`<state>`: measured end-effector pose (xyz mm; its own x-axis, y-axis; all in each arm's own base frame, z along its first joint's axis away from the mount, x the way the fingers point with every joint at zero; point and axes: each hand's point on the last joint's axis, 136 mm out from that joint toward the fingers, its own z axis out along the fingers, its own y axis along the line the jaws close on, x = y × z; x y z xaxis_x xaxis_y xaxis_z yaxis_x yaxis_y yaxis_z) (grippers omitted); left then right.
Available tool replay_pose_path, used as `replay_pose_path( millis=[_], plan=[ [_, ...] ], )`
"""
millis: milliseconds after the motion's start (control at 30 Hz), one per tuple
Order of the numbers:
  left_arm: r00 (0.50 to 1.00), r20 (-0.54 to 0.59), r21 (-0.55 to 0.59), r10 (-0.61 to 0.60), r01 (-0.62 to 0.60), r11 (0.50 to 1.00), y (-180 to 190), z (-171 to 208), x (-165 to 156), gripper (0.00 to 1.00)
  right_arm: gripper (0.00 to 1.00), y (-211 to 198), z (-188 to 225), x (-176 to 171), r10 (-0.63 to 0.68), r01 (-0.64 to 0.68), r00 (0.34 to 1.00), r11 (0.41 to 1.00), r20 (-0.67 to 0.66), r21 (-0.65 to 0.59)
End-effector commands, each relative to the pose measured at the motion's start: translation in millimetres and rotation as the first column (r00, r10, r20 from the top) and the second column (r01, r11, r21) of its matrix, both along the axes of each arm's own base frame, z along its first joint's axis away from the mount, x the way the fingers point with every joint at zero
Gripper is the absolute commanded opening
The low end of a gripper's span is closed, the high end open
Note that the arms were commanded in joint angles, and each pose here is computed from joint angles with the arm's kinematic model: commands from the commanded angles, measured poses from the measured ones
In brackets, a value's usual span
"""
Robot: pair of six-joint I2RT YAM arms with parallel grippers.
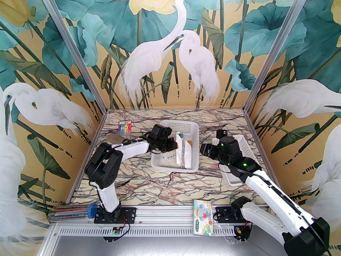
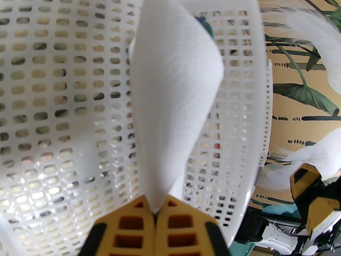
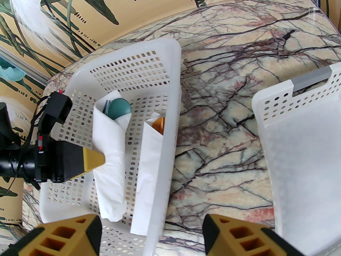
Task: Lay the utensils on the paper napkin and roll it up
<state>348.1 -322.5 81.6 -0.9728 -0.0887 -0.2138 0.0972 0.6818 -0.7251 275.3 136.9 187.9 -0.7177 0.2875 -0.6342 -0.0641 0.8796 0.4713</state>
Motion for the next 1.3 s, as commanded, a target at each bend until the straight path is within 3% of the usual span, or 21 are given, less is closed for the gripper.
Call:
replay_pose_path(
  millis=[0, 1033, 1267],
  plan=[
    [1.0, 0.012, -0.002, 0.029, -0.029, 1.0, -8, 1, 13, 0.0, 0.7, -7, -3, -1, -0.007, 0.007, 1.0, 0.999, 0.003, -0.045],
    [0.998, -0.066, -0.005, -0.011, 0.01, 1.0, -25, -31, 9, 0.0, 0.7, -10, -15, -1, -0.021, 0.02, 1.0, 0.998, -0.023, -0.063],
    [0.996, -0.084, 0.02, -0.004, 0.006, 1.0, -22, -41, 8, 0.13, 0.7, -10, -17, -2, -0.021, 0.019, 0.999, 0.998, -0.027, -0.066]
  ],
)
